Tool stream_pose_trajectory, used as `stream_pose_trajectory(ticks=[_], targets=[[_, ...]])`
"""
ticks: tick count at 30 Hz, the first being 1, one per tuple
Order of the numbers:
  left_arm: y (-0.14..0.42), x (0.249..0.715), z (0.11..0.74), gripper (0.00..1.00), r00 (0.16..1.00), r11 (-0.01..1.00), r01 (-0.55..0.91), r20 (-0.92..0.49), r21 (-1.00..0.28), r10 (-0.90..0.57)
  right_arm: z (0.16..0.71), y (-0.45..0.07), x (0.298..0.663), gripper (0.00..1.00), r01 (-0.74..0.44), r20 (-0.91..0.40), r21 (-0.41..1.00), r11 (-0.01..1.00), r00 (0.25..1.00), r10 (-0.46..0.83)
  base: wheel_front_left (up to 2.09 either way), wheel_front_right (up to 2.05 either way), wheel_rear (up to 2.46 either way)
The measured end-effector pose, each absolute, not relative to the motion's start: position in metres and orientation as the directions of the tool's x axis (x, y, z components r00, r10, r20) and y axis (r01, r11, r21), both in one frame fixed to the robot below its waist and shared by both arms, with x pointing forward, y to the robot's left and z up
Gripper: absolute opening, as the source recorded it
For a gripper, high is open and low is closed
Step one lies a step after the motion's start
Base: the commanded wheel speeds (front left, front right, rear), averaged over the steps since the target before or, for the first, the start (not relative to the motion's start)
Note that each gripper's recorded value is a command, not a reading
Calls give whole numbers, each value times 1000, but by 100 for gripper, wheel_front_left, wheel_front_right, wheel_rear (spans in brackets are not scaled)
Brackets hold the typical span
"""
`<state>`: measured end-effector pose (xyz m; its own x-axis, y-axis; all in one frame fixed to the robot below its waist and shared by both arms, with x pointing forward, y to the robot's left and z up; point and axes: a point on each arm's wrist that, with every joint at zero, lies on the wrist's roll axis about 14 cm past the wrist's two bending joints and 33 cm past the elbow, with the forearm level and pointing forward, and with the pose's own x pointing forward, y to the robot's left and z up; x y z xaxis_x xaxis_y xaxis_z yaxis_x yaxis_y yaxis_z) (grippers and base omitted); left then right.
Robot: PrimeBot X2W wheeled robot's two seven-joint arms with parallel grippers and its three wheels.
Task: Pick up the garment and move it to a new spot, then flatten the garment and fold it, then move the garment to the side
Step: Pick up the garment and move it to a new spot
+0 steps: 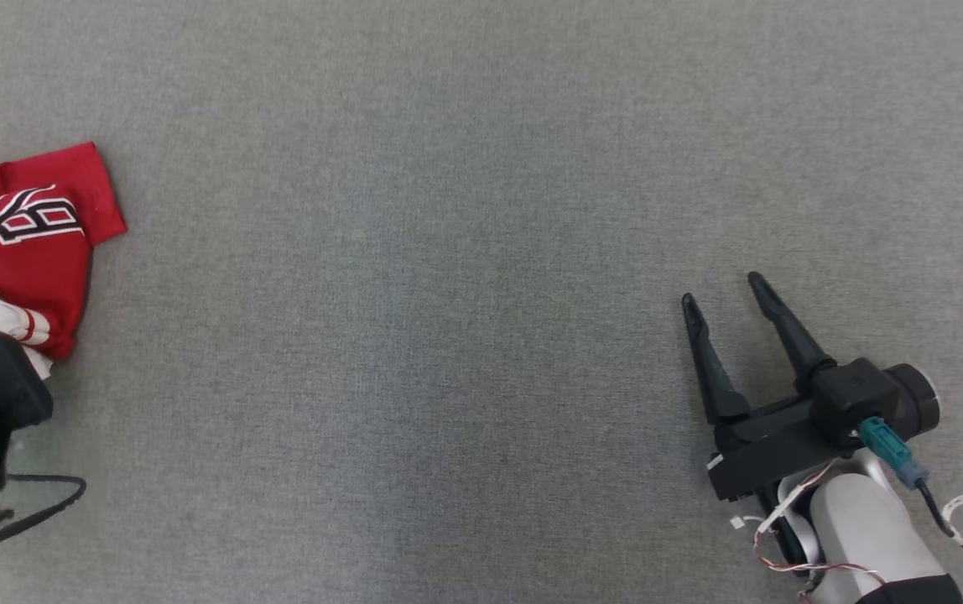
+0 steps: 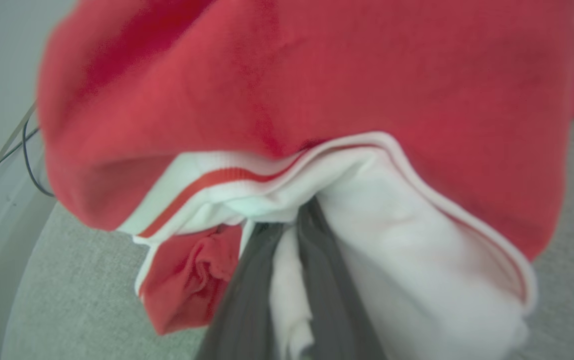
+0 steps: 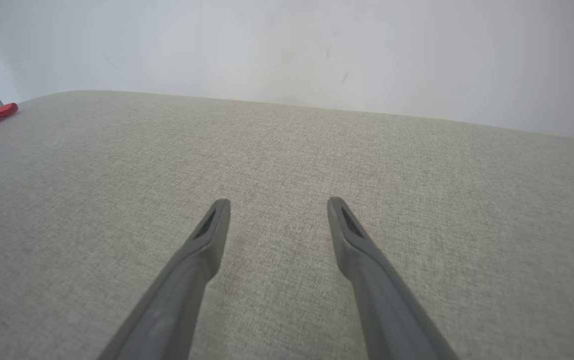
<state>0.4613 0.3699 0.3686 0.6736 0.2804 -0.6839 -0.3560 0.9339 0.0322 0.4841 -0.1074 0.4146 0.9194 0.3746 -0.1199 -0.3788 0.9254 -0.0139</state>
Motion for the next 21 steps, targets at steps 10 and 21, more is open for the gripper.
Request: stream_pose_trajectory(ticks=[10, 21], targets=[[320, 529, 439, 0, 838, 989, -149, -529, 20, 137, 436, -110, 474, 100, -329, -79, 24, 944, 941, 330, 0, 0, 0], [153, 573, 488, 0, 913, 965, 229, -316, -124, -258, 454, -150, 453, 100, -190, -56, 45, 981, 980, 193, 0, 0, 0]])
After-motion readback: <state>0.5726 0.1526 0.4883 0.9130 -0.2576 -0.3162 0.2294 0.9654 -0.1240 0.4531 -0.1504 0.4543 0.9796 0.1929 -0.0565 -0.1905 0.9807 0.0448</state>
